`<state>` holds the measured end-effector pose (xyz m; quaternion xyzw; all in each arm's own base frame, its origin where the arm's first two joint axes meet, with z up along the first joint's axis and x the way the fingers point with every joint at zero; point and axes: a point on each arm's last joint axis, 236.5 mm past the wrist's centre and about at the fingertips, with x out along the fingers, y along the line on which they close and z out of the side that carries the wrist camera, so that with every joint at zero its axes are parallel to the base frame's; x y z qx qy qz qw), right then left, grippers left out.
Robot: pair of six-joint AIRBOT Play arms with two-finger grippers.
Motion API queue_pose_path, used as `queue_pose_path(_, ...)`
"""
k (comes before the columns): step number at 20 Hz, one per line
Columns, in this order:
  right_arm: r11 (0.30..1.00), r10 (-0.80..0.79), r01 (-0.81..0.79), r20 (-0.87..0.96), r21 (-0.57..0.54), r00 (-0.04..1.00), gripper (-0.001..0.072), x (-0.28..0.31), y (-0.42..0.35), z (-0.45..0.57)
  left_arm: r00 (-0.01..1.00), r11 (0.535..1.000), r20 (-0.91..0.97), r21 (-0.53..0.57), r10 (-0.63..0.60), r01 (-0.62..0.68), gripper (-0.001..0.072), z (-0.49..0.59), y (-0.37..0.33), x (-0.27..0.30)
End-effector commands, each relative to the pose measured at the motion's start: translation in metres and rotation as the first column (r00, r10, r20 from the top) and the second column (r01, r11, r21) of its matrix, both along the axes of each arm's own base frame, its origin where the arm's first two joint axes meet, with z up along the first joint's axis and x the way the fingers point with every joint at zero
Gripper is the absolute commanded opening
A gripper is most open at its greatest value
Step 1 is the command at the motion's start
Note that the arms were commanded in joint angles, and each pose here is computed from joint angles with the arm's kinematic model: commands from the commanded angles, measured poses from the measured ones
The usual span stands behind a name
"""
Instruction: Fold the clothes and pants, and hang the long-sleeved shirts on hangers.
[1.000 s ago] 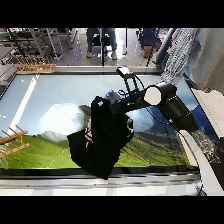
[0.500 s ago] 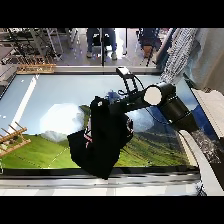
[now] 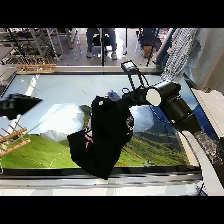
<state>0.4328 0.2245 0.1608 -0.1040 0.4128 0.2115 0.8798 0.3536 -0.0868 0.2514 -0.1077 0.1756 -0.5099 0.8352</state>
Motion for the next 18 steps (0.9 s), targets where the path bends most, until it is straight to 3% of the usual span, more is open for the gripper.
queue_pose_path(1,0.999,-0.014,0.016,0.031,-0.043,0.999,0.0038,0.006,-0.011,0.003,0.977,0.983,-0.109,-0.009,-0.185,0.186,0.0014,-0.023,-0.048,-0.017)
queue_pose_path(6,1.000,-0.005,0.007,0.051,-0.021,0.999,0.0038,0.006,-0.005,0.009,0.983,0.993,-0.147,0.029,-0.107,0.112,0.0014,-0.037,-0.044,0.001)
queue_pose_path(10,1.000,0.015,-0.014,0.047,-0.017,0.999,0.0038,0.001,0.004,0.009,0.996,0.999,-0.091,-0.041,0.000,-0.003,0.0013,-0.017,-0.040,0.029)
queue_pose_path(18,0.999,0.035,-0.035,0.070,-0.006,0.997,0.0038,0.000,0.014,0.013,0.978,0.993,-0.175,-0.050,-0.117,0.110,0.0013,-0.038,-0.080,0.021)
